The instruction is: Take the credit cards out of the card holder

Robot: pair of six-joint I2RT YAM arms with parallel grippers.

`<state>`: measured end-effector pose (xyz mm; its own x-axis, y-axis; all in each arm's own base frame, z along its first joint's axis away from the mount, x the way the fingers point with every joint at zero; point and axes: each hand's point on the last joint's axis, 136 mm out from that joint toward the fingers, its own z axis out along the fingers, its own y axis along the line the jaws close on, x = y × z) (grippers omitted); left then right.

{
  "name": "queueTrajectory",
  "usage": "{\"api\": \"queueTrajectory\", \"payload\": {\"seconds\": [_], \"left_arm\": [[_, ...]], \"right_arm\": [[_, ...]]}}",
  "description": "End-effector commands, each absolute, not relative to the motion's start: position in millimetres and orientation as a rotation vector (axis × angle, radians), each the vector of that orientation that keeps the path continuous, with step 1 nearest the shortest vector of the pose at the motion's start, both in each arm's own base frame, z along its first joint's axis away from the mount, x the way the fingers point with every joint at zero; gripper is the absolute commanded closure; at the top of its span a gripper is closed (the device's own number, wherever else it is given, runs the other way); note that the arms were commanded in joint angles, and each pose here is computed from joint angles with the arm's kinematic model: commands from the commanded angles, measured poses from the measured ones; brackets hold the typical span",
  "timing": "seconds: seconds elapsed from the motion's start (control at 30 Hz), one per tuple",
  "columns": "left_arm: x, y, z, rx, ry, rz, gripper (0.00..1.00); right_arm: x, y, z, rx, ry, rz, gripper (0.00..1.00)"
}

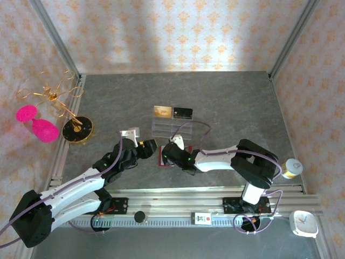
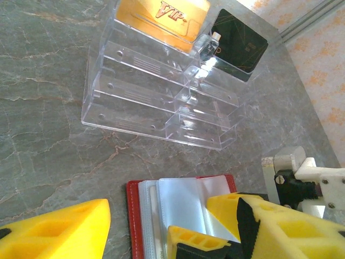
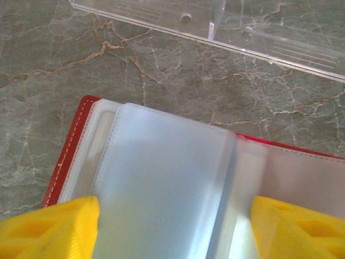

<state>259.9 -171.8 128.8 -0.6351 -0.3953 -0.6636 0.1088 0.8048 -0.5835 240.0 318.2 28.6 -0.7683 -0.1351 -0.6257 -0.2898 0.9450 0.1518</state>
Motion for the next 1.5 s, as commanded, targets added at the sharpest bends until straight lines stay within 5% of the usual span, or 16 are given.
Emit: {"api": "queueTrajectory", "payload": {"seconds": [0.0, 0.33, 0.4, 0.5, 0.57, 1.13, 1.47], "left_arm": [[259.2, -174.7, 127.5, -0.18, 2.139, -0.773, 0.35], [252.2, -200.4, 109.5, -0.129, 2.203, -0.921, 0.45], [251.7, -202.5, 105.2, -0.138, 2.218, -0.935, 0.46], [252.7, -201.7, 105.4, -0.149, 2.219, -0.929, 0.46], [254.0, -199.3, 108.9, -0.157, 2.207, -0.918, 0.44], [255.6, -187.9, 112.7, -0.165, 2.196, -0.856, 0.41], [254.2, -188.8, 110.2, -0.163, 2.199, -0.868, 0.41]], "right_arm": [[233.1, 312.4, 11.7, -0.337, 2.5, 0.251, 0.31], [231.5, 302.6, 11.8, -0.295, 2.477, 0.265, 0.74], [231.1, 303.7, 12.8, -0.299, 2.475, 0.277, 0.69], [230.2, 308.4, 20.0, -0.306, 2.464, 0.322, 0.36], [230.3, 313.3, 27.6, -0.309, 2.45, 0.359, 0.26], [221.0, 327.8, 19.4, -0.39, 2.487, 0.4, 0.18], [214.8, 326.5, -2.0, -0.429, 2.548, 0.362, 0.21]]}}
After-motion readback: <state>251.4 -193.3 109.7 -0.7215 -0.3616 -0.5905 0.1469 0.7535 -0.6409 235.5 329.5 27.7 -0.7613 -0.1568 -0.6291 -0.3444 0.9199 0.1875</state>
